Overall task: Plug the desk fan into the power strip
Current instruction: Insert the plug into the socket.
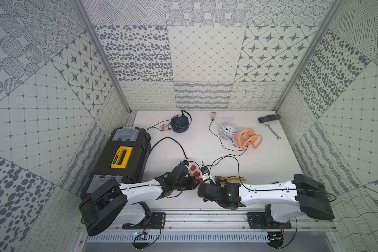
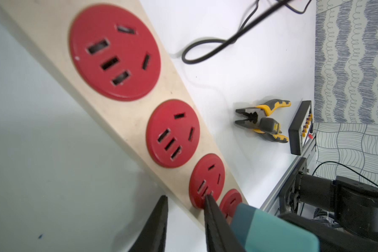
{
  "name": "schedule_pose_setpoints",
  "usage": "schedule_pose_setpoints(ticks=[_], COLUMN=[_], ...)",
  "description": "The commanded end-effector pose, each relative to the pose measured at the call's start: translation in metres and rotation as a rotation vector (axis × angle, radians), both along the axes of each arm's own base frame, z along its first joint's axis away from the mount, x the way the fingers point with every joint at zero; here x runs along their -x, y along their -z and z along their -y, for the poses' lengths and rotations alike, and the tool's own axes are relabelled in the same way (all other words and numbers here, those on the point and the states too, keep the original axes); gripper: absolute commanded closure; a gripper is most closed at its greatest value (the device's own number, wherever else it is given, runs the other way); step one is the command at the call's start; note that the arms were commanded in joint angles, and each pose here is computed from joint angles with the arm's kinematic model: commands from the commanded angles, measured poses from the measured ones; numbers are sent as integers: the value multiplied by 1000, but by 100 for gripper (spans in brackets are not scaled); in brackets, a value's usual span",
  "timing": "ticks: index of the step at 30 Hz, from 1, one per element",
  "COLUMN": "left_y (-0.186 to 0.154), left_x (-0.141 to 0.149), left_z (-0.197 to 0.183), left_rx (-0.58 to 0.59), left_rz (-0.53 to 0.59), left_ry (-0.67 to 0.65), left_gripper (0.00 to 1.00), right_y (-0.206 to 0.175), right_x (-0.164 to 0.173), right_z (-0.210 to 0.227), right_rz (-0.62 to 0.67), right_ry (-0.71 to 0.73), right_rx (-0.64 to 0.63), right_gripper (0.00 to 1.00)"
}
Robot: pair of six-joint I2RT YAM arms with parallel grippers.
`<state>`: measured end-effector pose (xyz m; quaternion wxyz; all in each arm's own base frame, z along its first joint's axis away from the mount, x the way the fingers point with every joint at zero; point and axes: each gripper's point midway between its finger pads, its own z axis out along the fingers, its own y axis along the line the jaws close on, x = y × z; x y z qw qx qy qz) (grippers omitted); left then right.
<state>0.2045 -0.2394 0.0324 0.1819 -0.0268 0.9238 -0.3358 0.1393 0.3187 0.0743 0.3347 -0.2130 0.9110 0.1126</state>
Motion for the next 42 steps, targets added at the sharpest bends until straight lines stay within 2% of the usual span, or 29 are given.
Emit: schedule_pose_setpoints(ticks=[1,4,10,14,20,27,31,34,37,40,42], left_y=[-3,-2,-1,-1,5,8,9,9,9,9,9], left_x=[-8,-8,-10,-12,-12,-13,-13,-13,-13,-13,-13], left_z=[-1,-2,-1,1,1,1,1,0,0,0,-1], left_rx=[5,0,2,11,12,20,21,24,23,26,26], left_rz=[23,23,27,27,23,20,18,14,14,14,11], left_ry=[-23,-28,-24,-24,-22,-23,-20,-19,-21,-20,-19], left_gripper=[70,71,72,73,75,77,78,78,78,78,78], right_y=[74,81,103,110,134,147,157,154,151,157,160], right_x=[54,65,64,80,100,122,131,138,142,146,146], right_z=[65,71,89,100,120,140,148,157,159,161,163], right_rz=[-232,-250,-300,-336,-396,-503,-558,-607,-616,-621,-629], right_ry=[-55,-65,-17,7,18,64,67,126,143,118,127], right_rx=[333,368,439,464,603,595,633,599,581,641,637], right_gripper=[100,100,100,100,100,100,100,100,100,100,100])
